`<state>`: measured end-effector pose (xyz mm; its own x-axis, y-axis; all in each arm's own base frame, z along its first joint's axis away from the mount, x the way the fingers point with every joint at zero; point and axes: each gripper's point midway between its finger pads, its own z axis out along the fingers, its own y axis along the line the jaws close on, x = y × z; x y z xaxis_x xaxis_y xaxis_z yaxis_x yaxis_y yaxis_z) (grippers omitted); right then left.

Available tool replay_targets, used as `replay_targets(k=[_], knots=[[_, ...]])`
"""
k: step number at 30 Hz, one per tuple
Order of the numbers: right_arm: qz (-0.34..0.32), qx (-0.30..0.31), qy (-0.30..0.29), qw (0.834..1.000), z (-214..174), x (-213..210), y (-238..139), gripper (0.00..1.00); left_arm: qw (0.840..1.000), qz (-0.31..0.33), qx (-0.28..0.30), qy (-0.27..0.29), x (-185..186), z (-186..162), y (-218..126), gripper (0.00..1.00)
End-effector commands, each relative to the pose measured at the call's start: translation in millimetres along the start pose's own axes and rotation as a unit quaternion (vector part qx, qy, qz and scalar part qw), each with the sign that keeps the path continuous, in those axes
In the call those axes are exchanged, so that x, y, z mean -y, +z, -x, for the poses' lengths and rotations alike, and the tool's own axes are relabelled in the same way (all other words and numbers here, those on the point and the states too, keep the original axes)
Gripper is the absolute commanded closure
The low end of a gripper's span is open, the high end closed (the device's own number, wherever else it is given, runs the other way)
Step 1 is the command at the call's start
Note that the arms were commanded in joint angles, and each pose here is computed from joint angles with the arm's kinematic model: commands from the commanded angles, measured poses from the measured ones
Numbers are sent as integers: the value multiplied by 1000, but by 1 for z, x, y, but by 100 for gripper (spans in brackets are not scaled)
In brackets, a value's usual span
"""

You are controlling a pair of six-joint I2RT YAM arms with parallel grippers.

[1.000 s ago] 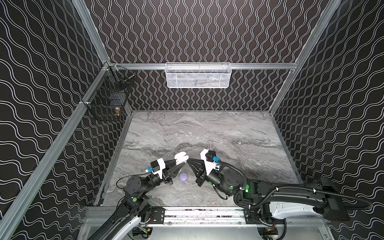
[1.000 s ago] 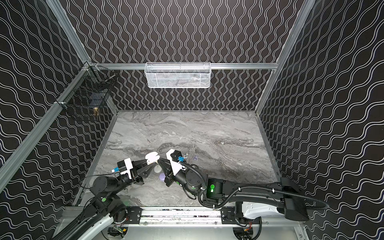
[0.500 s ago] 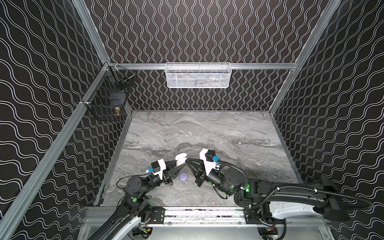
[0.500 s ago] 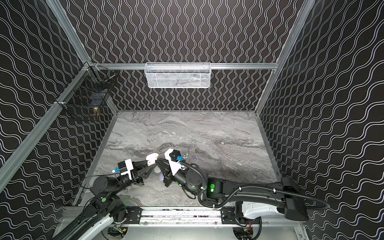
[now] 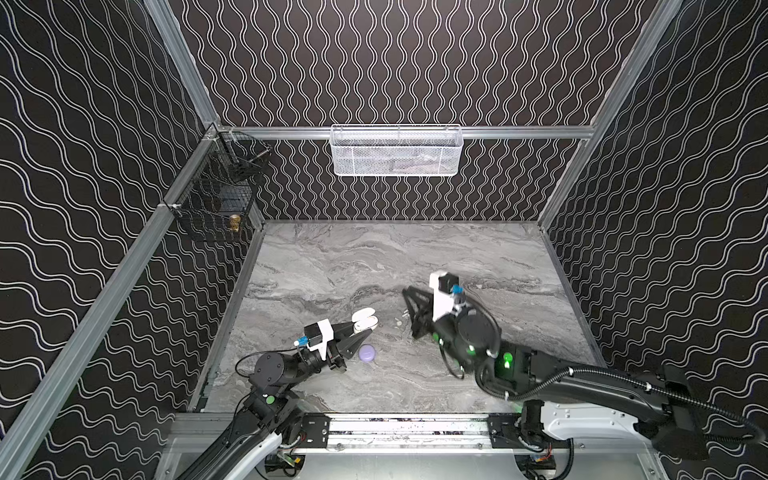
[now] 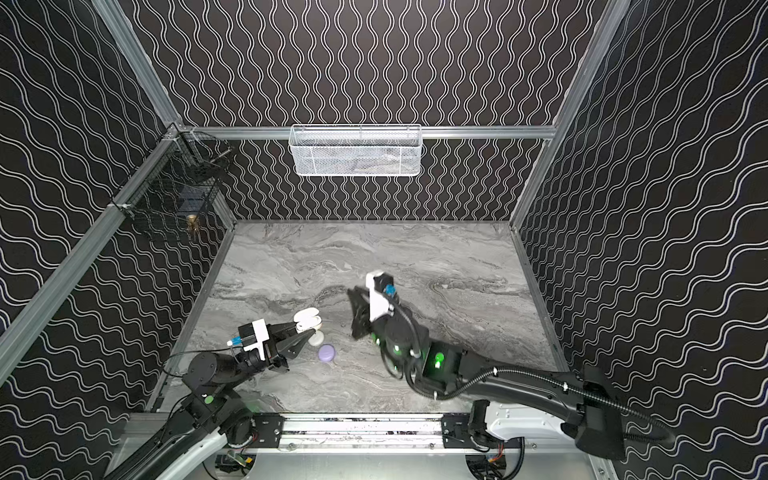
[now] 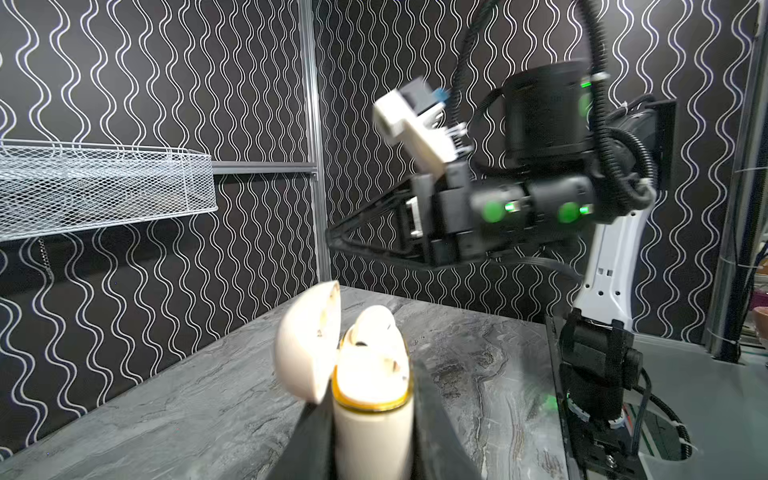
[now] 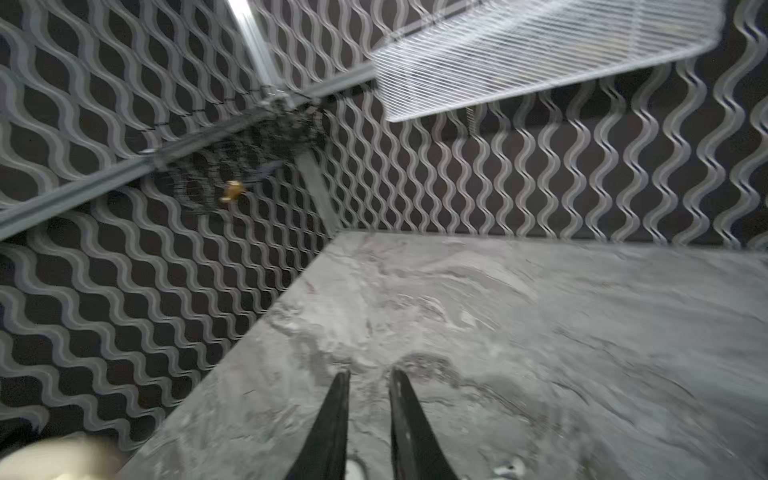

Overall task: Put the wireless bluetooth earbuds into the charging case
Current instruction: 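Move the right gripper back over the remaining loose earbuds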

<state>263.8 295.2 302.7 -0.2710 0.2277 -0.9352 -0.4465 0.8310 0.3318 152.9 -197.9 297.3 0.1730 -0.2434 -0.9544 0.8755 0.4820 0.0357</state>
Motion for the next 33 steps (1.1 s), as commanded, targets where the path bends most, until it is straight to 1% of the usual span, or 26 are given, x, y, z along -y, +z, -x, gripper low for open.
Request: replay_targets(k=[1,4,6,9,12,15,17,19,21,23,25,28,29,33], knots=[[-41,-125,46,990,-59,40,25,72,999,39,3,-1,-13,1,-1,100],[-77,-185,46,979,-96,63,42,70,995,93,-17,-12,-33,-7,-2,100],[-72,-216,47,973,-117,64,48,67,992,115,-38,-18,-43,-16,1,100],[-66,-262,44,962,-145,63,55,61,990,124,-60,-32,-50,-24,7,100],[-76,-303,40,949,-173,67,60,58,987,134,-73,-47,-57,-29,9,100],[-80,-344,34,935,-197,67,65,57,984,150,-71,-56,-65,-29,4,100],[-89,-361,27,928,-210,70,65,55,982,158,-72,-70,-73,-31,1,100],[-98,-361,22,927,-211,67,71,51,980,160,-74,-88,-83,-34,0,100],[-115,-370,9,922,-219,70,71,47,977,161,-67,-124,-98,-39,-3,100],[-123,-379,-2,917,-226,69,71,46,977,150,-58,-143,-107,-37,-6,100],[-126,-387,-8,913,-235,68,70,46,976,151,-56,-146,-111,-37,-8,100],[-148,-397,-20,906,-244,71,71,46,973,164,-73,-142,-114,-41,-10,100],[-159,-398,-26,903,-247,74,70,46,973,167,-72,-139,-114,-40,-11,100],[-172,-406,-36,897,-256,77,70,46,976,165,-64,-128,-110,-34,-14,100]])
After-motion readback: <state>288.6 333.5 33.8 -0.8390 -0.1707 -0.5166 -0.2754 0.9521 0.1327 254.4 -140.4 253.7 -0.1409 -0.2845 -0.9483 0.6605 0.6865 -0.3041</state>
